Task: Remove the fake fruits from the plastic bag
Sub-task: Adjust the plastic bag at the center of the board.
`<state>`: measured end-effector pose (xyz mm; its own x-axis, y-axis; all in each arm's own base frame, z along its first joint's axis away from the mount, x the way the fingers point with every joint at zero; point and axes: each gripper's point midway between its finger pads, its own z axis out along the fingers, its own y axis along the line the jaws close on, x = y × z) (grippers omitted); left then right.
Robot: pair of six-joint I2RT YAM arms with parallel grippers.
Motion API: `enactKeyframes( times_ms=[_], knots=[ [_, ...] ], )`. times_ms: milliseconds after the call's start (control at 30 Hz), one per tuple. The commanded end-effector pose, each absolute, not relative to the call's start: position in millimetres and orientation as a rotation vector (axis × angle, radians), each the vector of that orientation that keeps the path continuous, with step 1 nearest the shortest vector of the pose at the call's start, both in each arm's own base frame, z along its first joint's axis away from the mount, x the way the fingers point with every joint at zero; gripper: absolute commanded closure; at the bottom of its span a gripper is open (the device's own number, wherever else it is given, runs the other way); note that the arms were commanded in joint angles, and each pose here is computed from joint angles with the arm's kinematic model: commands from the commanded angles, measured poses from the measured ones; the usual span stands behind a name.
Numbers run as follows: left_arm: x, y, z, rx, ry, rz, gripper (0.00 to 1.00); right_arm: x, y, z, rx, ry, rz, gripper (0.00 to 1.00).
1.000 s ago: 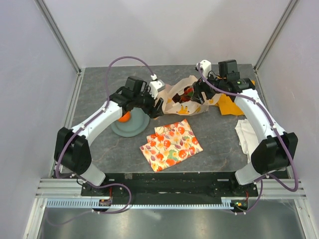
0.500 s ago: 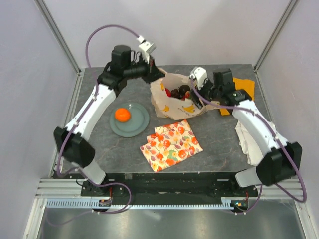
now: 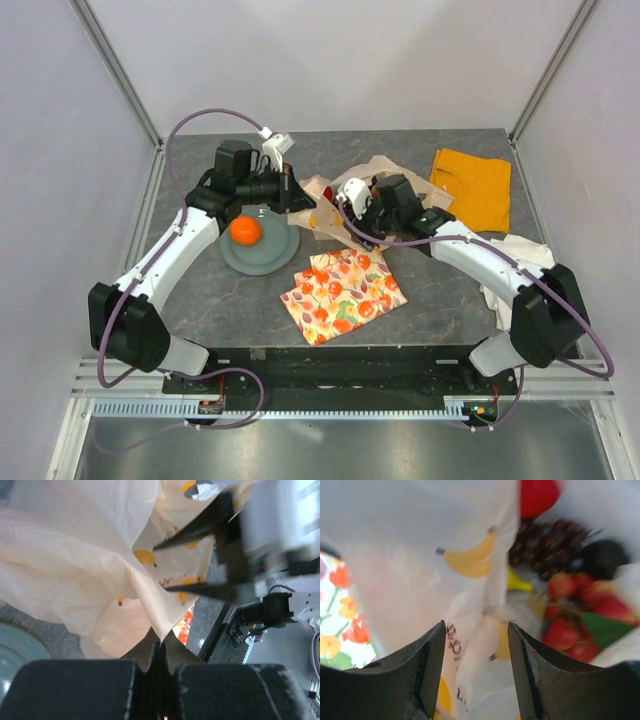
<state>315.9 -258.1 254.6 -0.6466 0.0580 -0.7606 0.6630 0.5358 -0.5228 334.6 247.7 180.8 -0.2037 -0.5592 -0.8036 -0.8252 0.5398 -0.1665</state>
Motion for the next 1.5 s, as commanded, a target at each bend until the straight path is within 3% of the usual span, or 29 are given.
enactKeyframes(
  times_ms=[0,167,267,567,933,1067,1200,1467],
  knots=[
    [338.0,-237.3,288.7,0.416,1.992,-1.125,0.98,319.9,235.8,138.7,-1.140,2.026,0.286,0.42],
    [347.2,-210.7,295.4,0.328,1.977,-1.111,0.98,231.8,235.8,129.7,-1.407,2.058,0.606,0.51],
    [341.8,-203.7,290.5,0.315,1.998,-1.125,0.98,218.7,225.2,132.3,-1.468,2.077,0.604,0.54],
    [288.9,-213.0,266.7,0.417,2.065,-1.331,0.98,301.9,284.2,216.0,-1.341,1.843,0.571,0.52],
    [293.8,-212.7,308.0,0.429,1.972,-1.414,0.98,398.7,313.7,144.7,-1.149,2.033,0.381,0.60],
    [311.4,-206.3,290.3,0.370,2.013,-1.302,0.98,428.5,330.4,153.9,-1.061,2.024,0.373,0.48],
    [315.6,-201.3,268.2,0.395,2.060,-1.237,0.98,447.6,339.1,161.3,-0.996,2.021,0.365,0.29],
    [295.0,-205.4,260.6,0.440,2.089,-1.340,0.98,462.7,352.1,161.8,-0.864,2.071,0.452,0.25]
  ],
)
